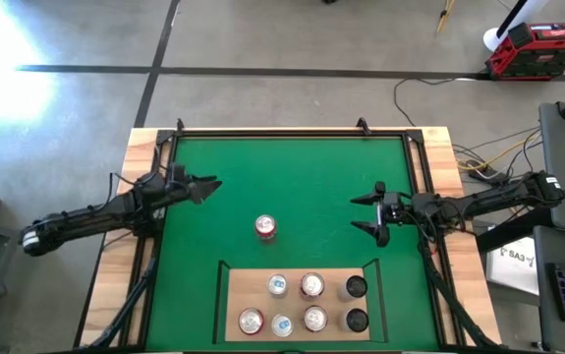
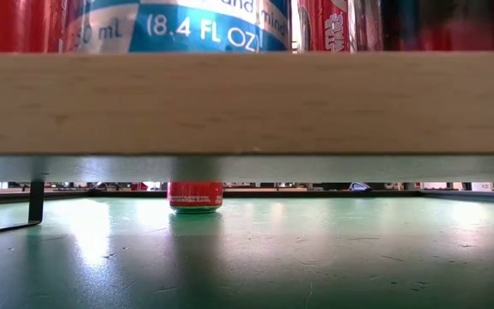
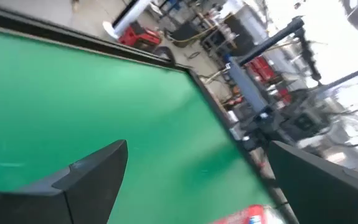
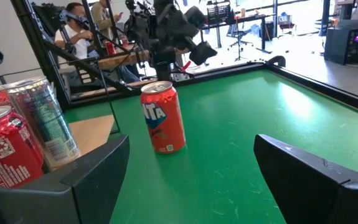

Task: Place canned beverage on shelf
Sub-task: Put the orange soda can aligned with the other orange soda can on the shelf

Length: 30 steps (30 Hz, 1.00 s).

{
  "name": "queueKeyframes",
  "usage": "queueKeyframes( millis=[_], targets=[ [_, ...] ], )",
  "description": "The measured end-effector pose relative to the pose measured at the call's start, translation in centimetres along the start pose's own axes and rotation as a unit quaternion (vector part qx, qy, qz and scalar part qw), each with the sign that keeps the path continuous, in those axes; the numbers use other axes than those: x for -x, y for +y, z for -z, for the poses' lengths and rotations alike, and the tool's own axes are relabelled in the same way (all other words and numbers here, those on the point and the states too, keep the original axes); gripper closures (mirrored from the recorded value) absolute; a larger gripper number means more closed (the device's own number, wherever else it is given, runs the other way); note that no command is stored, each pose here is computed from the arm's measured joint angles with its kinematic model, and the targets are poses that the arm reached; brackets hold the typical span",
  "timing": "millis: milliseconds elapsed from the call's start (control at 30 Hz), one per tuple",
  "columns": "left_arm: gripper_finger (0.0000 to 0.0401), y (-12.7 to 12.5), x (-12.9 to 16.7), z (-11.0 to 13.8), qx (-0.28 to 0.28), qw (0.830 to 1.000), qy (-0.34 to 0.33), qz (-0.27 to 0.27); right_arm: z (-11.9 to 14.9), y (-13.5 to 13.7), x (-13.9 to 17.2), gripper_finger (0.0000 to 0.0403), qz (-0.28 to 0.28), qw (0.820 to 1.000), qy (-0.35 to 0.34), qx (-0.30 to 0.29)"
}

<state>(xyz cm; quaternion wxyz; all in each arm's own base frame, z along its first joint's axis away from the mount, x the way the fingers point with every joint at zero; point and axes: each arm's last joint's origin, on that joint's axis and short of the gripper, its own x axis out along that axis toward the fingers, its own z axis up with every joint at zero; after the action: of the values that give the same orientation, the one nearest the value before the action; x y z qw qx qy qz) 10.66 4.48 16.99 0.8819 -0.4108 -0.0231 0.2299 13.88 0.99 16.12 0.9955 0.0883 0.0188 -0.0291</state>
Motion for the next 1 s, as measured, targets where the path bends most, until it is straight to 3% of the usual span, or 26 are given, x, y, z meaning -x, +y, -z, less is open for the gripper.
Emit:
queueKeyframes(
  millis=[100, 200, 500, 600, 800, 1000],
  targets=[
    [0.0024, -0.4, -0.5, 0.3, 0.032, 0.999, 0.018, 0.010, 0.0, 0.0, 0.0, 0.0067, 0.000, 1.000, 0.000, 0.000],
    [0.0019, -1.8, -0.9, 0.1, 0.054, 0.997, 0.046, -0.018, 0.0, 0.0, 0.0, 0.0067, 0.000, 1.000, 0.000, 0.000],
    [0.0018, -10.0, -3.8, -2.9, 0.035, 0.974, 0.139, -0.177, 0.0, 0.0, 0.0, 0.0067, 0.000, 1.000, 0.000, 0.000],
    [0.0018, -12.0, -5.9, -3.3, 0.057, 0.951, 0.175, -0.248, 0.0, 0.0, 0.0, 0.0067, 0.000, 1.000, 0.000, 0.000],
    [0.0018, -14.7, -10.3, -3.0, 0.120, 0.884, 0.256, -0.372, 0.0, 0.0, 0.0, 0.0067, 0.000, 1.000, 0.000, 0.000],
    [0.0018, -16.9, -14.2, -2.5, 0.123, 0.834, 0.323, -0.429, 0.0, 0.0, 0.0, 0.0067, 0.000, 1.000, 0.000, 0.000]
  ],
)
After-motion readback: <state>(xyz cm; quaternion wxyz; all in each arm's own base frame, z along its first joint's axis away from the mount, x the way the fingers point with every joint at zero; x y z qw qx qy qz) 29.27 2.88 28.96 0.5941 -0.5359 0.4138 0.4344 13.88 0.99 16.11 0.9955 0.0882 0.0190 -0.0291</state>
